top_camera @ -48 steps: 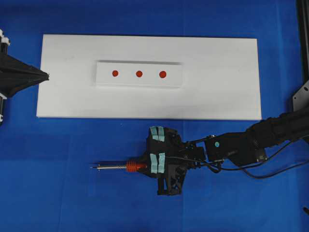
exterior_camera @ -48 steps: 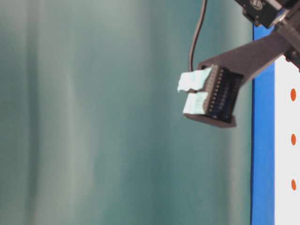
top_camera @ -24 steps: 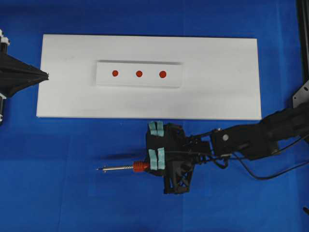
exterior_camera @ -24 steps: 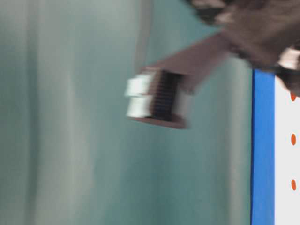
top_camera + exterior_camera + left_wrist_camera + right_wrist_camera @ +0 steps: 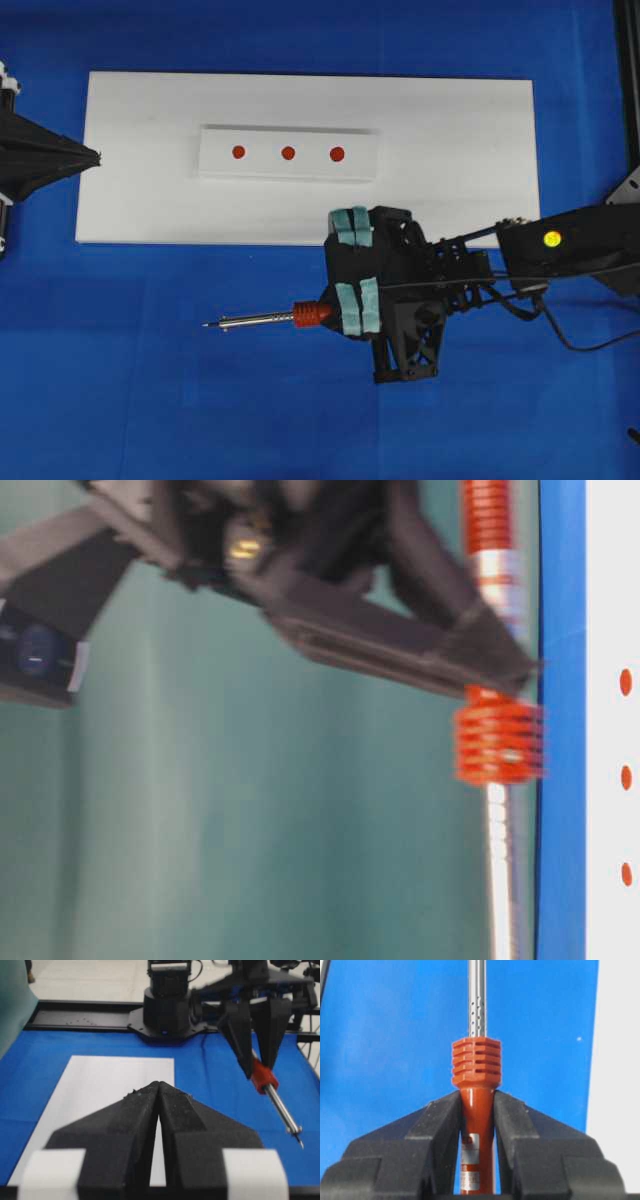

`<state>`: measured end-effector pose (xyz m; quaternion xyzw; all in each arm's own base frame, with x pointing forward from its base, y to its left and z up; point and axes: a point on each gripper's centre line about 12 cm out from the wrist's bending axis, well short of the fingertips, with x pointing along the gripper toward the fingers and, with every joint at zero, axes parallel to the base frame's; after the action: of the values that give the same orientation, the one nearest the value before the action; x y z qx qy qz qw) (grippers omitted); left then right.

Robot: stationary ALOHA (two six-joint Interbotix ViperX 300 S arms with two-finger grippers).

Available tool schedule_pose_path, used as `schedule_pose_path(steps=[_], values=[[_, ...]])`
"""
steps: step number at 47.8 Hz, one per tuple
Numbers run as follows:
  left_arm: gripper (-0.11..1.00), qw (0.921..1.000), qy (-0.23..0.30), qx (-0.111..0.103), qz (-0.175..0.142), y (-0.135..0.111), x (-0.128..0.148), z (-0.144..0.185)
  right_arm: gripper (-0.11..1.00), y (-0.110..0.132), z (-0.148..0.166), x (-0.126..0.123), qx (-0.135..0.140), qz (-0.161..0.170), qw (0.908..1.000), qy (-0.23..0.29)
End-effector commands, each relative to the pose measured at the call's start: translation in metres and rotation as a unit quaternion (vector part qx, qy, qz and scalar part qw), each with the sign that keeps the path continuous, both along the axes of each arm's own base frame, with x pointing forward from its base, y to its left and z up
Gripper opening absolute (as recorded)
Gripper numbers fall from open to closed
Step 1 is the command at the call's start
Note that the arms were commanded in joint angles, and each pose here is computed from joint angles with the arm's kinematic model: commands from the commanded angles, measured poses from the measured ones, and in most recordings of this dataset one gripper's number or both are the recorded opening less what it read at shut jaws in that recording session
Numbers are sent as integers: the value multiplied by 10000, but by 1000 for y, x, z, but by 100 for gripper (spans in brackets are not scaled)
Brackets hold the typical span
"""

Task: Touch the tip of the soldering iron to the mark.
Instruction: 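Carry the iron over the white board with the tip pointing down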

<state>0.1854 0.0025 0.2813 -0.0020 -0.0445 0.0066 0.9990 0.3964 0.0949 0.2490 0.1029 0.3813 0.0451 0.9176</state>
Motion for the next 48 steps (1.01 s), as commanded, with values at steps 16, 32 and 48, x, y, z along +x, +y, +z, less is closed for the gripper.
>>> schedule_pose_path(steps=[16,32,48], values=[[0,10000,-77,1,-2,0,1,5,6,-7,24,2,-129,-23,9996,-235],[0,10000,-77,-7,-1,0,1,5,6,-73,24,1,-729,-480,9960,-214],[0,10000,-77,1,-2,0,1,5,6,-143,26,-3,-1319,-845,9876,-97]])
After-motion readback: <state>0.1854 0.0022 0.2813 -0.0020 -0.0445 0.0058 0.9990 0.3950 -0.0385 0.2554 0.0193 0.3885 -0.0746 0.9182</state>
